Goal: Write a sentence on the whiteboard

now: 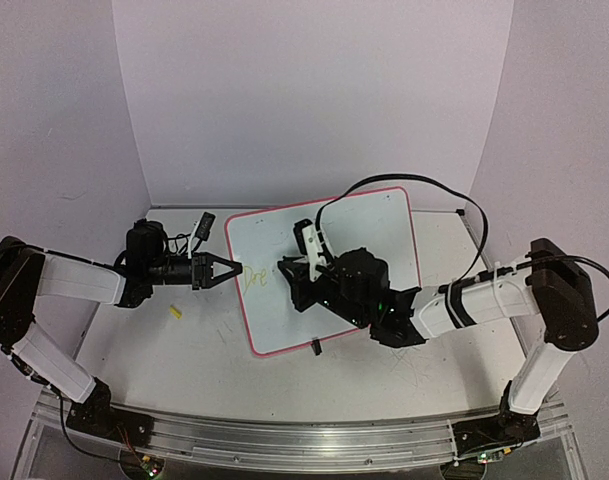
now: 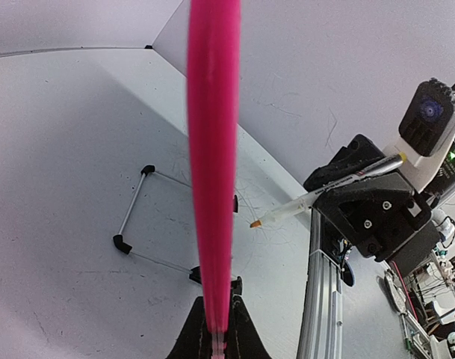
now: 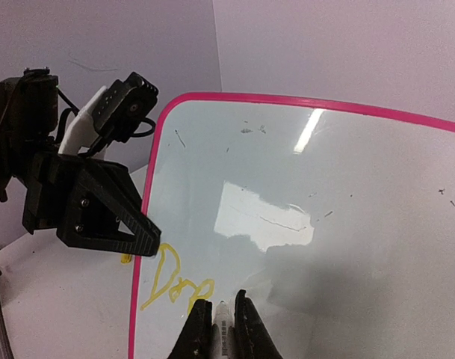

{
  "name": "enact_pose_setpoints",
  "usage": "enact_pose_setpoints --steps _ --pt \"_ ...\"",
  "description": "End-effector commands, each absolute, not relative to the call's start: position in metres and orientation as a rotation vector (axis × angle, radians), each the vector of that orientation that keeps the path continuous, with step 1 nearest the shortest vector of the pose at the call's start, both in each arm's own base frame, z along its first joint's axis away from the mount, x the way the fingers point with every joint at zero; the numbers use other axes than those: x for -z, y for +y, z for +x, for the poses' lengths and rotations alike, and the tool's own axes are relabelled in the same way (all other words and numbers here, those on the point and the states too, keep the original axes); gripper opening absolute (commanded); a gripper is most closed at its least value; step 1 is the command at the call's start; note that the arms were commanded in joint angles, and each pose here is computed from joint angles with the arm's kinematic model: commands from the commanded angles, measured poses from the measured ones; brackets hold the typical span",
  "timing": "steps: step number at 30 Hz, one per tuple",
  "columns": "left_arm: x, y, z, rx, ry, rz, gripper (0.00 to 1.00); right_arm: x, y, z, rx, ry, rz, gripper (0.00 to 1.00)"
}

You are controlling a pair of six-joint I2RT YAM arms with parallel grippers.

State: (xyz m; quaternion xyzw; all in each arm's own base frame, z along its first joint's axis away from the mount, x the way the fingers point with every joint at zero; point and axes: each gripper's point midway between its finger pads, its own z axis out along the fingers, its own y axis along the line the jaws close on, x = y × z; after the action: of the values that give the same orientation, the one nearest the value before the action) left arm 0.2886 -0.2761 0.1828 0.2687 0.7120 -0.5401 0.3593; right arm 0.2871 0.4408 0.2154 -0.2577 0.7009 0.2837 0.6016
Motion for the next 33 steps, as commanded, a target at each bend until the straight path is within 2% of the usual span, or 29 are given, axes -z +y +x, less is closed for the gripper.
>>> enact_pose_setpoints --steps 1,15,33 --pt "-0.192 -0.283 0.292 1.366 1.779 0.755 0.0 -0.23 0.449 0.291 -0.725 1.583 -0.601 0.0" --pt "-0.191 -0.284 0.292 1.368 1.78 0.757 0.0 -0.219 0.441 0.305 -0.627 1.612 -0.543 0.0" --pt "-0.192 -0.283 0.29 1.367 1.777 0.762 0.0 -0.216 0.45 0.306 -0.641 1.612 -0.565 0.0"
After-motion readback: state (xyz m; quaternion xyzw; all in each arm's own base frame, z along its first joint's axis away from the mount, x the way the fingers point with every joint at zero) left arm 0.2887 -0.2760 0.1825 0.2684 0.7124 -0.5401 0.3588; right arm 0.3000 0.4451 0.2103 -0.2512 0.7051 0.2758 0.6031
